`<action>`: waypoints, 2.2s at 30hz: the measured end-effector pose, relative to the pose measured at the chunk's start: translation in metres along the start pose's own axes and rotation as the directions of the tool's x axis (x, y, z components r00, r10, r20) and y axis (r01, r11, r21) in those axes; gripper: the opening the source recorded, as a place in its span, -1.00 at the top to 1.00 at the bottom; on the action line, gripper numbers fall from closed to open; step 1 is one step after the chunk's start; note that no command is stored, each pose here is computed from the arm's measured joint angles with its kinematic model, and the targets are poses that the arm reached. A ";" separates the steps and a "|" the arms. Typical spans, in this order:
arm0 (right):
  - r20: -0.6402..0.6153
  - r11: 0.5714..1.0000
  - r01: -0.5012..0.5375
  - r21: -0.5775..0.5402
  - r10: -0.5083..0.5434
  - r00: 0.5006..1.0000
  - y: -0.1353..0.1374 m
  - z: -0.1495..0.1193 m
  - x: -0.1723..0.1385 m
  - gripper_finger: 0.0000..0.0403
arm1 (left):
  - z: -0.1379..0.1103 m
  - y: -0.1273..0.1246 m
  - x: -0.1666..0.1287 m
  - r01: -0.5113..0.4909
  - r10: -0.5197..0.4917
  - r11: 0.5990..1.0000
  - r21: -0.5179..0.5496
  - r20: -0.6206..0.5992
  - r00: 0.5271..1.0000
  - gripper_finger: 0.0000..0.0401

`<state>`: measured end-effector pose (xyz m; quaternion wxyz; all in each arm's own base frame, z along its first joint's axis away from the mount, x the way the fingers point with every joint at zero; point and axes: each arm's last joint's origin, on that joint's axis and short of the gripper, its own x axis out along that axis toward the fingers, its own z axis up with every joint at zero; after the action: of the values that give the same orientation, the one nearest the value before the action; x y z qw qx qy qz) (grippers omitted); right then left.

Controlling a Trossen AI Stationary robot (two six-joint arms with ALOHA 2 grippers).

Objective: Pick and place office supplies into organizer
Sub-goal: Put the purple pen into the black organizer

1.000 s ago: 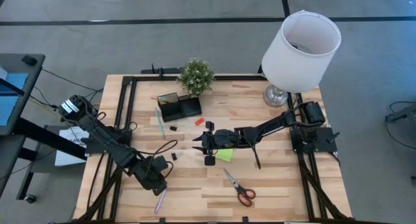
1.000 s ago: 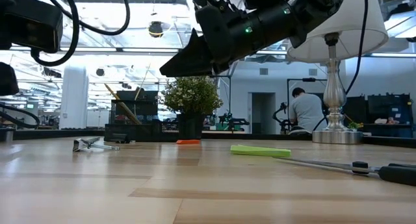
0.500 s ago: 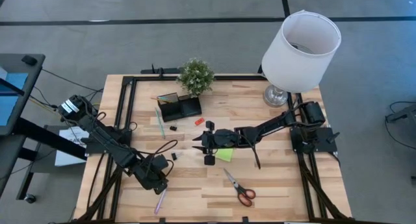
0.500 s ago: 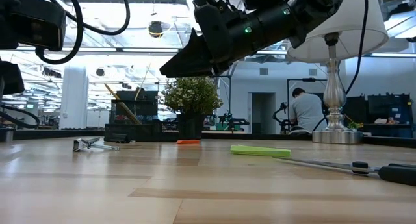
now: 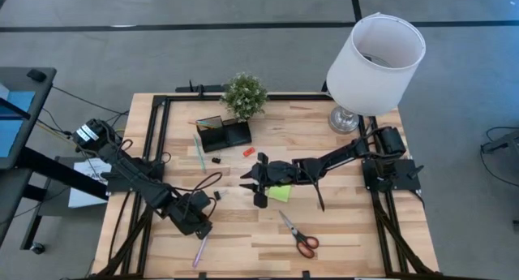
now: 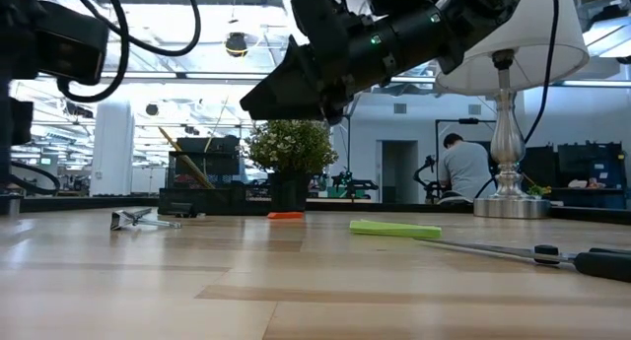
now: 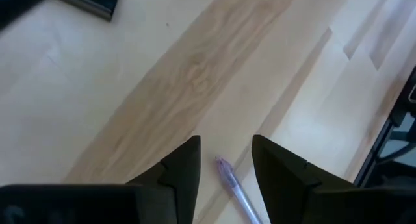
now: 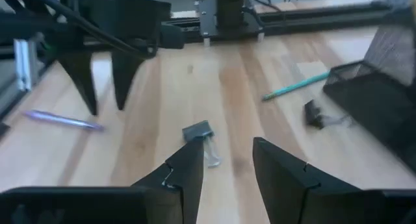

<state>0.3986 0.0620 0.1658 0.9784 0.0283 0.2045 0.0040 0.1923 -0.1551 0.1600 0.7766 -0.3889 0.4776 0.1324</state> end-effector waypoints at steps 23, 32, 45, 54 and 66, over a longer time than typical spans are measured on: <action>0.149 0.807 -0.425 -0.410 0.519 0.842 0.029 0.018 -0.008 0.37 | -0.001 0.000 0.000 0.010 -0.024 0.996 -0.092 -0.152 0.988 0.34; 0.075 0.820 -0.426 -0.382 0.487 0.870 0.017 0.012 -0.004 0.37 | -0.003 -0.001 0.001 -0.001 -0.037 0.987 -0.161 -0.236 0.971 0.34; 0.022 0.827 -0.432 -0.359 0.471 0.882 0.011 0.007 -0.003 0.37 | -0.008 -0.019 0.042 -0.248 0.144 0.953 -0.177 -0.456 0.878 0.38; 0.019 0.826 -0.436 -0.358 0.473 0.881 0.011 0.006 -0.003 0.37 | 0.001 -0.044 0.046 -0.282 0.229 0.952 -0.120 -0.333 0.915 0.51; -0.002 0.825 -0.442 -0.351 0.472 0.882 0.011 0.004 -0.003 0.37 | -0.003 -0.034 0.060 -0.364 0.320 0.930 -0.047 -0.379 0.868 0.72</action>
<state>0.3976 0.0726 0.1716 0.9465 -0.0934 0.1462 0.2722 0.2405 -0.1892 0.1250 0.6144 -0.3606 0.6660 0.2212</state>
